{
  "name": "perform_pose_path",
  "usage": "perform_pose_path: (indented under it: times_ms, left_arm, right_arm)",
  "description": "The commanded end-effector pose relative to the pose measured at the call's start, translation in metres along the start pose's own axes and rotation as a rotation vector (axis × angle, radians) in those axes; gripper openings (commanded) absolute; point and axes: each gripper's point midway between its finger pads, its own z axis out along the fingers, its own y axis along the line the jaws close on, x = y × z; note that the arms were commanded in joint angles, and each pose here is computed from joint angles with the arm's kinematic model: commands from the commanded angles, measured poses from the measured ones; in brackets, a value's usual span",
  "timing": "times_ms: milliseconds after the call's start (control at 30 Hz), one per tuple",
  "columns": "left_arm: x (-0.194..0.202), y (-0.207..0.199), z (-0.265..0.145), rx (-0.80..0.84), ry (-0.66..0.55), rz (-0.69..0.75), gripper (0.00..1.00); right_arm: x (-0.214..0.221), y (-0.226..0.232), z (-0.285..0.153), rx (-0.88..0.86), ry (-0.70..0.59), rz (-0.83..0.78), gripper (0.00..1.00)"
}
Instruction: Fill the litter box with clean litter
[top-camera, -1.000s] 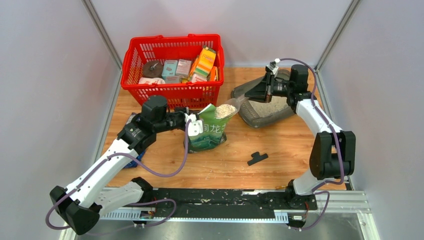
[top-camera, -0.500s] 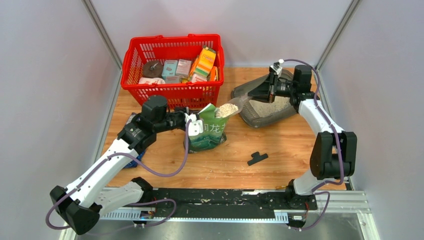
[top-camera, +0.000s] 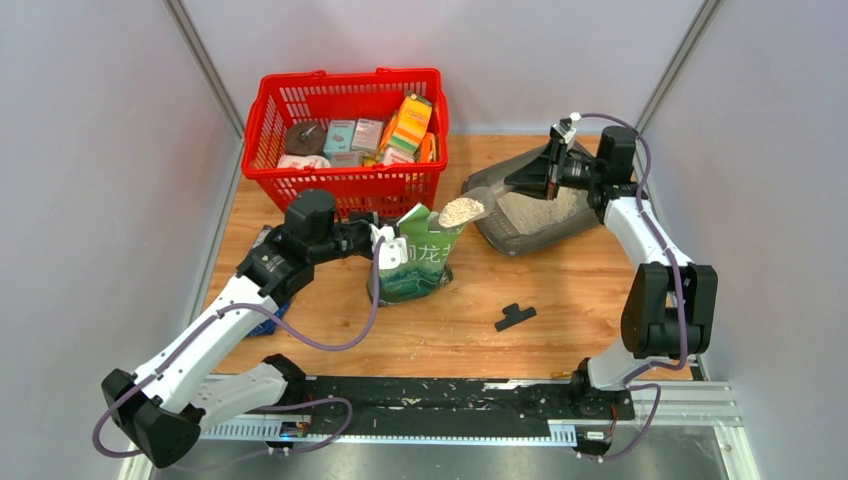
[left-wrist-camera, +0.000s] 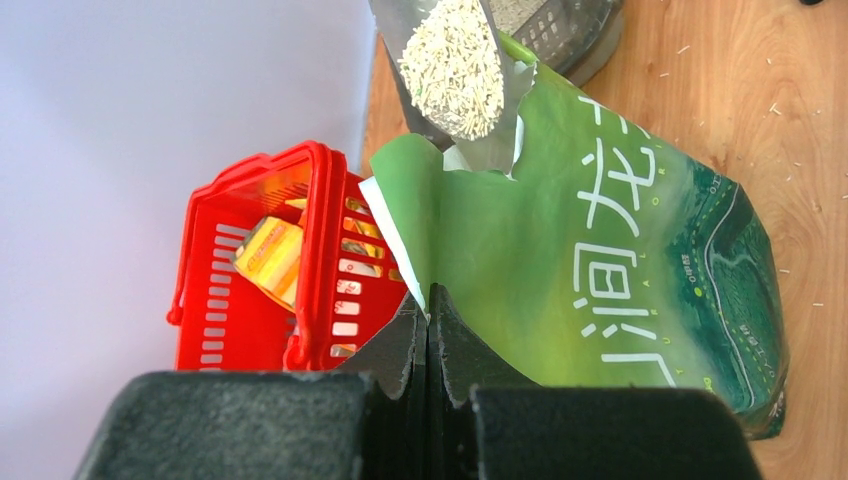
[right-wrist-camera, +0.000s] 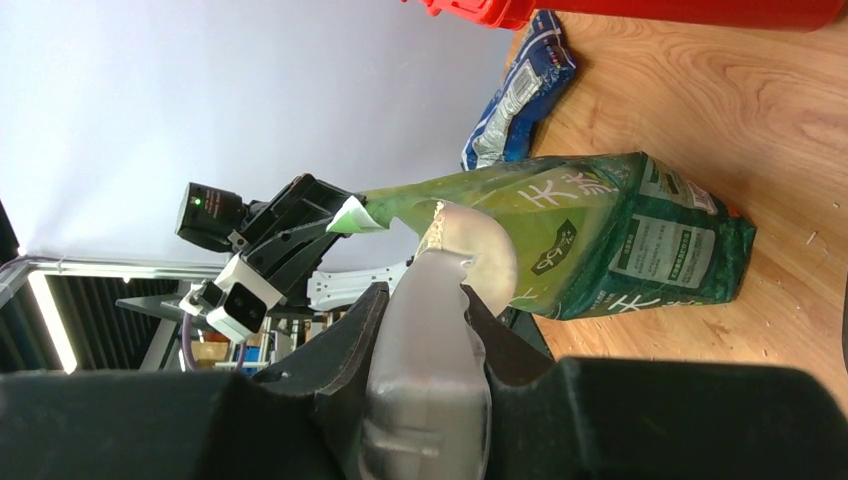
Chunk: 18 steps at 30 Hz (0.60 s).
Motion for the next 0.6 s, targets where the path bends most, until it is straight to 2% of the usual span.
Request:
perform_pose_path:
  times_ms: [0, 333, 567]
  left_arm:
    - [-0.047, 0.072, -0.019, -0.236, -0.121, 0.178, 0.00]
    - [-0.046, 0.073, -0.015, -0.233, -0.123, 0.178, 0.00]
    - [-0.045, 0.071, -0.013, -0.222, -0.120, 0.177, 0.00]
  right_arm:
    - [-0.003, 0.027, -0.004, -0.046, 0.006, -0.065, 0.00]
    - [-0.004, 0.036, -0.007, -0.056, 0.006, -0.055, 0.00]
    - [-0.023, 0.043, -0.018, -0.072, -0.043, -0.050, 0.00]
